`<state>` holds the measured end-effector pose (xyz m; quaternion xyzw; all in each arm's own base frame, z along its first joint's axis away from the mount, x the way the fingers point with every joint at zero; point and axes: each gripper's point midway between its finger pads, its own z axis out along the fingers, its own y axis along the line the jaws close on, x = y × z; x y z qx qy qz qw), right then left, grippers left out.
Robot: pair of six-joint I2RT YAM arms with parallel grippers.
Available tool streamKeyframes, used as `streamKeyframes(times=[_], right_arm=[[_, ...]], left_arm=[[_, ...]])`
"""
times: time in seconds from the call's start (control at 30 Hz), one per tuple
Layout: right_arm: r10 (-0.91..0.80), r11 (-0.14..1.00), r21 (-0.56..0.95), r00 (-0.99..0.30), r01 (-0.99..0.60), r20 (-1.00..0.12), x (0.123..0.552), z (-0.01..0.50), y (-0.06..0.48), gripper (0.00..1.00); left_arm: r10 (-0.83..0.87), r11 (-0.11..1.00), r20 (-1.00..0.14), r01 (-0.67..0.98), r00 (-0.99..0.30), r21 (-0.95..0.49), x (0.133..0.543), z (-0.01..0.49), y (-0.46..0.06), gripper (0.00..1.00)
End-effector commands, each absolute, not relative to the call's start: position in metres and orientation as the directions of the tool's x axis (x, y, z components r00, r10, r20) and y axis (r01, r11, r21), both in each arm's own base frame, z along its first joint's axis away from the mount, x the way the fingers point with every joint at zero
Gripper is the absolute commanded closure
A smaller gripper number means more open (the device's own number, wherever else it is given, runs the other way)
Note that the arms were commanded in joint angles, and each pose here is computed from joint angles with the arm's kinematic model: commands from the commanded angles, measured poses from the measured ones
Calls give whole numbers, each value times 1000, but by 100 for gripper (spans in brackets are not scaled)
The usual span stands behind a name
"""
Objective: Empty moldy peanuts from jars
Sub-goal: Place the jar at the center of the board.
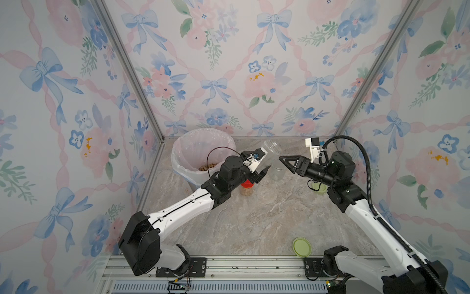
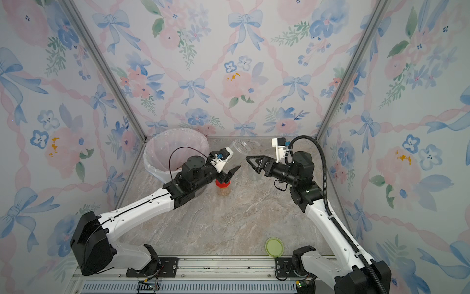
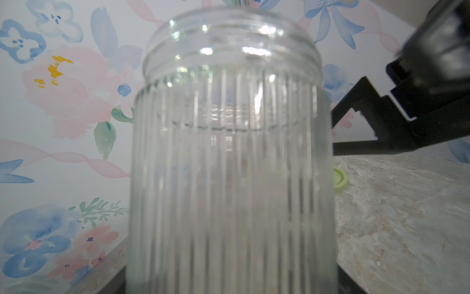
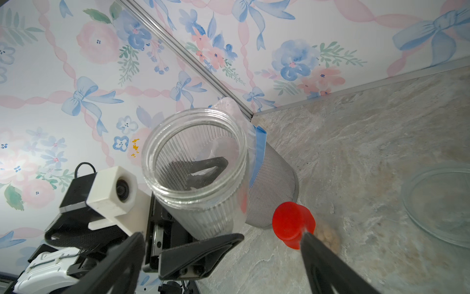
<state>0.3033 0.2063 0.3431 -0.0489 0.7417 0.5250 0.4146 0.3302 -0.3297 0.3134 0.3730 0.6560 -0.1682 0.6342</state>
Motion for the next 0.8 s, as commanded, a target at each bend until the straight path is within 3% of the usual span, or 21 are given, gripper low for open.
streamKeyframes(times=[0.0, 0.57, 0.77], right_arm=[[348, 459, 707, -623, -539, -701, 303, 352, 214, 3], [383, 492, 702, -596, -515, -706, 324, 341, 231, 0], [356, 508, 702, -620, -499, -699, 322, 328, 235, 13]], left_arm=[[156, 671, -975, 707, 160, 224, 317, 350, -336, 100], [183, 601, -970, 763, 158, 238, 297, 328, -384, 100], [163, 600, -973, 766, 165, 230, 299, 333, -390, 100]])
